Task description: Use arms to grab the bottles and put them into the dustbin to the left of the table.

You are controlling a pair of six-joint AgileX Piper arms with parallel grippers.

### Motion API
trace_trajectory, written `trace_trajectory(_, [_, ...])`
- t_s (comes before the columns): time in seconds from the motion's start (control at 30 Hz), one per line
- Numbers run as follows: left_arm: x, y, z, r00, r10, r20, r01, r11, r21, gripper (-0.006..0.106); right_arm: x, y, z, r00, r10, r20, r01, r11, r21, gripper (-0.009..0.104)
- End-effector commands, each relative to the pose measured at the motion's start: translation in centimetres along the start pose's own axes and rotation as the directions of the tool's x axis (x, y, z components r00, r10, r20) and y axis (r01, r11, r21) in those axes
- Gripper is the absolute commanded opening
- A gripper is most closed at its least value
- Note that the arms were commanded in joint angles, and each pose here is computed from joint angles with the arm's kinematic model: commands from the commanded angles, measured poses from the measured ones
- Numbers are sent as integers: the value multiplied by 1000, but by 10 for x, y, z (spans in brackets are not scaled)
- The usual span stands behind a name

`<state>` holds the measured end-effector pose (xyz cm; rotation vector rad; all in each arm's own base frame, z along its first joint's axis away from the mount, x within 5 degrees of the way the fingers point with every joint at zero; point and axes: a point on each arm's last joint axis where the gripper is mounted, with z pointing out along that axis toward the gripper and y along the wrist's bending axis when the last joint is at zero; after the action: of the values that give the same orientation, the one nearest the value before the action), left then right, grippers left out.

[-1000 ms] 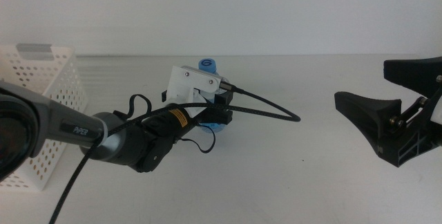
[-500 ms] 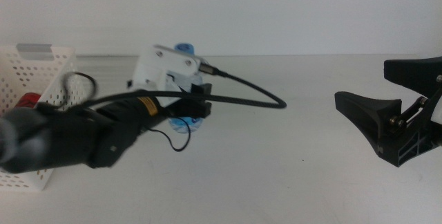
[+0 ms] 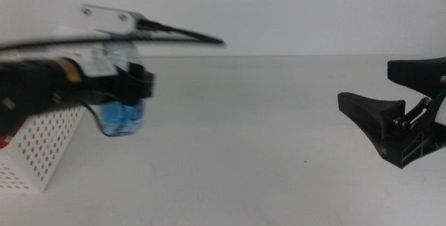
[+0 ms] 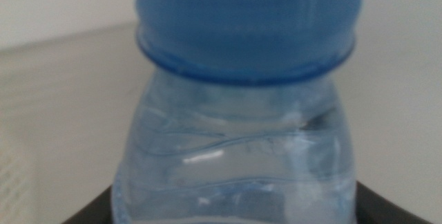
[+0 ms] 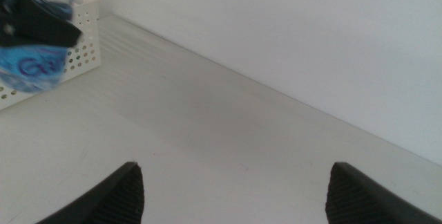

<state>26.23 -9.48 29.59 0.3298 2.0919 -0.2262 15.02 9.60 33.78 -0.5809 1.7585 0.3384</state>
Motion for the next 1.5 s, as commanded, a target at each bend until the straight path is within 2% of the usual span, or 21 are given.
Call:
trace_trajectory(0.0, [-36, 10, -29, 993, -23, 113, 26, 999, -31, 13, -16, -1, -4, 995, -22, 101, 22, 1000, 4, 70])
trace_trajectory(0.2, [-55, 42, -51, 1000, -2, -18, -1, 990, -140, 13, -16, -1, -4, 995, -22, 101, 22, 1000, 4, 70])
trace_trajectory(0.4, [-73, 78, -76, 997, -37, -69, 19, 971, -240, 13, -16, -1, -4, 995, -22, 101, 22, 1000, 4, 70])
trace_trajectory(0.8, [-94, 147, -83, 961, -62, -268, -34, 940, -339, 13, -16, -1, -4, 995, -22, 101, 22, 1000, 4, 70])
trace_trajectory(1.03, [-84, 184, -63, 926, -106, -361, -22, 942, -334, 13, -16, -1, -4, 995, -22, 101, 22, 1000, 4, 70])
trace_trajectory(1.27, [-58, 213, -23, 883, -132, -451, 7, 964, -267, 13, -16, -1, -4, 995, -22, 101, 22, 1000, 4, 70])
trace_trajectory(1.47, [-36, 227, 9, 840, -160, -518, 34, 969, -244, 13, -16, -1, -4, 995, -22, 101, 22, 1000, 4, 70])
